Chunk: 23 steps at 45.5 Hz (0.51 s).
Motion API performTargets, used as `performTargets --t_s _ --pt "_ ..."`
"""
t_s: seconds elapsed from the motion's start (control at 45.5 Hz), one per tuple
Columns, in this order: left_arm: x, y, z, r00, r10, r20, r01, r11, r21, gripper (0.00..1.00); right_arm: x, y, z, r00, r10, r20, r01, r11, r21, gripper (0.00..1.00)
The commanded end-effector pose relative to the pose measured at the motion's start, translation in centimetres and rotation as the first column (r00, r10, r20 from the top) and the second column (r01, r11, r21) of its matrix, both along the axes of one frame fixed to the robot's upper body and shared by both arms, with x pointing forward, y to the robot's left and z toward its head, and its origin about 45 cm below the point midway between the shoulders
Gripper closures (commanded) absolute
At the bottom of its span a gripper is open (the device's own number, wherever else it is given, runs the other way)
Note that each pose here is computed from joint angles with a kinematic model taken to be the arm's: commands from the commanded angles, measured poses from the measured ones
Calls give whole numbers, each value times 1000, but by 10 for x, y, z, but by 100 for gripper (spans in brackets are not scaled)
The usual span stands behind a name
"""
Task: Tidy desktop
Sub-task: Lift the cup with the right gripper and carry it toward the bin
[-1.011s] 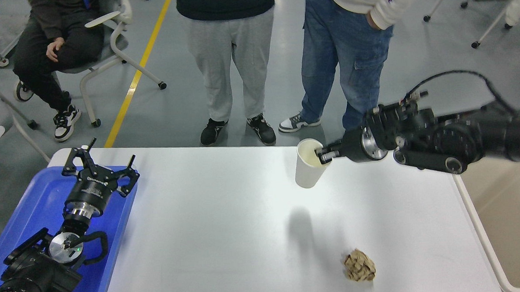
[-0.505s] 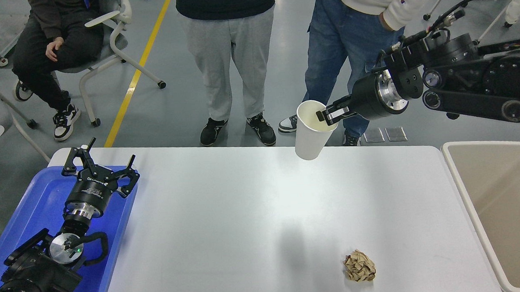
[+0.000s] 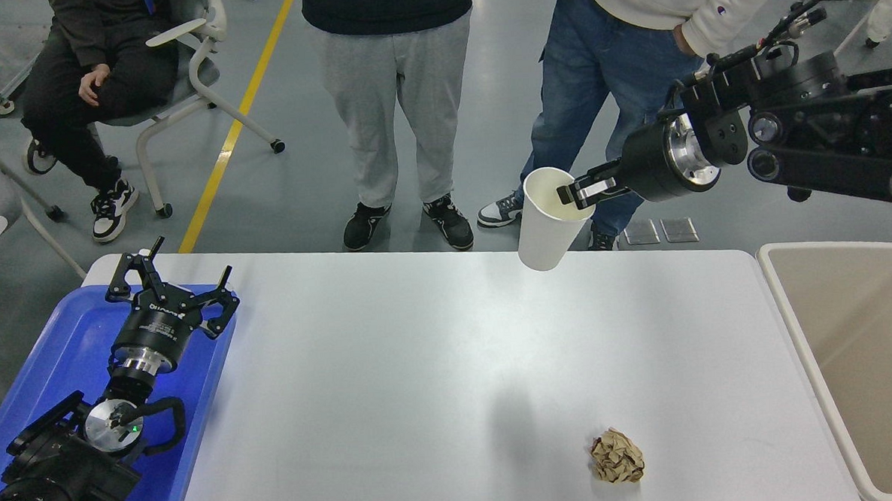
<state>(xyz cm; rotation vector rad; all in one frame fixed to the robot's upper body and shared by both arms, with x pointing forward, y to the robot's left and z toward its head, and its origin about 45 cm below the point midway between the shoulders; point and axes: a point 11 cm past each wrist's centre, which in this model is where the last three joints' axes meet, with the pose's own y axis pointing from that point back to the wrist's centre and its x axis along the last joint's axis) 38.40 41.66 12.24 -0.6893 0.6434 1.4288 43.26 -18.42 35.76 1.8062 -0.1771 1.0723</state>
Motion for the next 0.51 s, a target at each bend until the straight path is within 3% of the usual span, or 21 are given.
performTargets --t_s 0.0,0.308,0.484 --pt "0 0 0 1000 0 0 0 1000 0 0 5 -32 4 996 -84 9 83 996 41 100" --pt "0 0 0 1000 0 0 0 1000 0 0 3 -117 9 954 -300 -1 293 933 209 100" --pt "0 0 0 1000 0 0 0 1000 0 0 -6 -193 -2 877 -481 -19 467 840 276 100"
